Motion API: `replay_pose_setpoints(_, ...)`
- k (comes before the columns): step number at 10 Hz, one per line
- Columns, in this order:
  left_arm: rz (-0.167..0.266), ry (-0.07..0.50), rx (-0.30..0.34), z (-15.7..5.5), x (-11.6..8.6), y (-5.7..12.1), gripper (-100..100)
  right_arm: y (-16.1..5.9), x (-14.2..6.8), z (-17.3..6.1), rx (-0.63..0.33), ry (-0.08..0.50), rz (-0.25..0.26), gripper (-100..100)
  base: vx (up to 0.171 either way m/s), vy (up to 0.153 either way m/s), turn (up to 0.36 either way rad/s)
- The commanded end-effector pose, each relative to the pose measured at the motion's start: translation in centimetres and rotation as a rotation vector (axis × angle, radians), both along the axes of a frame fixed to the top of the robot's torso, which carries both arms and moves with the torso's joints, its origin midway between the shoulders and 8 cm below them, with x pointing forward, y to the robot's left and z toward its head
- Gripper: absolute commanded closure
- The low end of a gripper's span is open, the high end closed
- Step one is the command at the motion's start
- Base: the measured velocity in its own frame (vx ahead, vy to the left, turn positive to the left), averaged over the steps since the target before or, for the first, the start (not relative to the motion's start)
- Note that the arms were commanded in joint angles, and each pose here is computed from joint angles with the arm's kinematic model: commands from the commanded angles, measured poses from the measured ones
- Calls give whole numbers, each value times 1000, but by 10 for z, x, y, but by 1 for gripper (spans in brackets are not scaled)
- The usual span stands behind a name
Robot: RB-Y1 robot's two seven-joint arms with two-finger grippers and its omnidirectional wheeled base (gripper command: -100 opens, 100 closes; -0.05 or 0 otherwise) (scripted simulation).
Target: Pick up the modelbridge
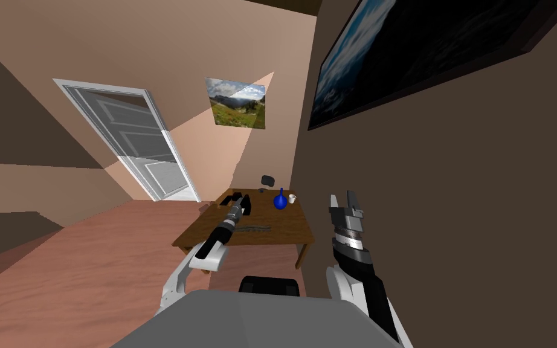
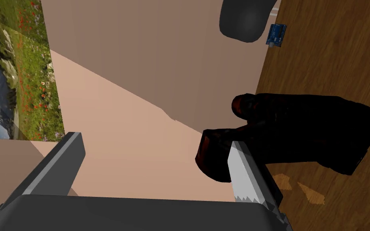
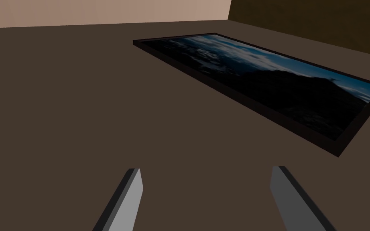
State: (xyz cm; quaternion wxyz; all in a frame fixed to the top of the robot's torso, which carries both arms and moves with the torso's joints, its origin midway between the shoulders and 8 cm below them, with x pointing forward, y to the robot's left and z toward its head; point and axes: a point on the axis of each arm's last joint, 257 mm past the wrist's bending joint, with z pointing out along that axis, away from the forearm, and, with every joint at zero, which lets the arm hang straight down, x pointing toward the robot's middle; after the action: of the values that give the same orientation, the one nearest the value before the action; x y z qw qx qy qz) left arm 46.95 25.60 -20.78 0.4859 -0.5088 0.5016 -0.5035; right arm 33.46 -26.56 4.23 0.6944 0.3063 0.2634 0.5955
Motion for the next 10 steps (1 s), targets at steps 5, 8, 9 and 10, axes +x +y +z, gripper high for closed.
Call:
replay_pose_setpoints(5,18,188,-65,-62,11,2,-100,0,0,0,0,0,0,0,10,12,-38)
replay_pose_setpoints(8,28,281,-102,-93,15,2,-100,0,0,0,0,0,0,0,8,11,-48)
replay_pose_setpoints(9,30,293,-102,-96,14,2,-100,0,0,0,0,0,0,0,9,15,-16)
replay_pose_setpoints(10,37,347,-120,-114,14,1,-100,0,0,0,0,0,0,0,8,9,-31)
